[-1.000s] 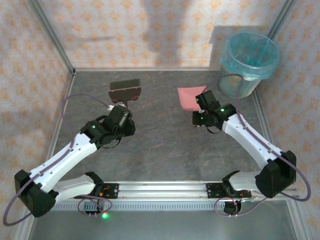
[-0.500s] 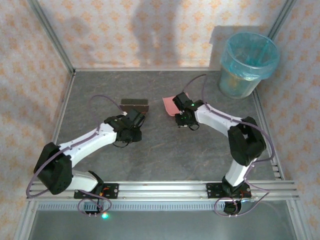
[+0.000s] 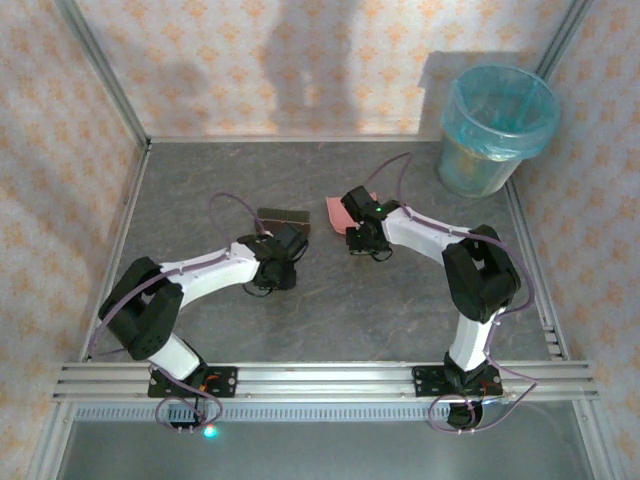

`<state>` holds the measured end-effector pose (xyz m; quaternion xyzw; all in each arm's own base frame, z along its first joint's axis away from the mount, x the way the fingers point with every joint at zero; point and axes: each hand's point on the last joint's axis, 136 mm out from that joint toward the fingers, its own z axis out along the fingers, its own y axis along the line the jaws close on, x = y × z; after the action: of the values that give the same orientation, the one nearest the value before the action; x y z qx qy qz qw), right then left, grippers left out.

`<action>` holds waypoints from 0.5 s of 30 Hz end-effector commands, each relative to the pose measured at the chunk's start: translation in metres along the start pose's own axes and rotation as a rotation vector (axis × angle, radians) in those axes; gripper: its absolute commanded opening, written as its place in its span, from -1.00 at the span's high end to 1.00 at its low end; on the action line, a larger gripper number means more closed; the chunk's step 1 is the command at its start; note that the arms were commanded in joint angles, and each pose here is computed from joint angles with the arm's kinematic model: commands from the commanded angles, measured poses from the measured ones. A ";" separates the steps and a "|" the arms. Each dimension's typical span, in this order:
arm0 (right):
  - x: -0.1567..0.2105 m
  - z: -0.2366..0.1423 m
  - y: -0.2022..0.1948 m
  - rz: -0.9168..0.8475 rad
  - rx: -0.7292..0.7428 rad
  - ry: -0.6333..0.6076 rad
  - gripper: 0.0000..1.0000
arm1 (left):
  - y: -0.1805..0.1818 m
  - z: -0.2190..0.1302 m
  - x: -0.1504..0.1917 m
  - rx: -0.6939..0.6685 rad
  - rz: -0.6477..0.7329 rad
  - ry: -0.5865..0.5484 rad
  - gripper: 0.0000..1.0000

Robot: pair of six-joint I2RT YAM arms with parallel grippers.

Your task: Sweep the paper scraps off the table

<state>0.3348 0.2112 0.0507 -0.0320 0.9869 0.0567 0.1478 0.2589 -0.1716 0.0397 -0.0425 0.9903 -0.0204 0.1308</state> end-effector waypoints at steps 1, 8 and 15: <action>0.003 0.005 -0.002 0.025 0.007 -0.008 0.53 | -0.013 -0.001 -0.017 0.013 -0.008 -0.054 1.00; 0.010 0.009 -0.003 0.038 -0.004 -0.005 0.43 | -0.019 0.006 -0.020 0.023 -0.016 -0.061 0.87; 0.018 0.011 0.000 0.023 -0.025 0.013 0.31 | -0.023 0.015 -0.020 0.016 -0.012 -0.035 0.66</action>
<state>0.3226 0.2073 0.0309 -0.0203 0.9891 0.0614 0.1326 0.2808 -0.1886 0.0308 -0.0492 0.9880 -0.0316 0.1428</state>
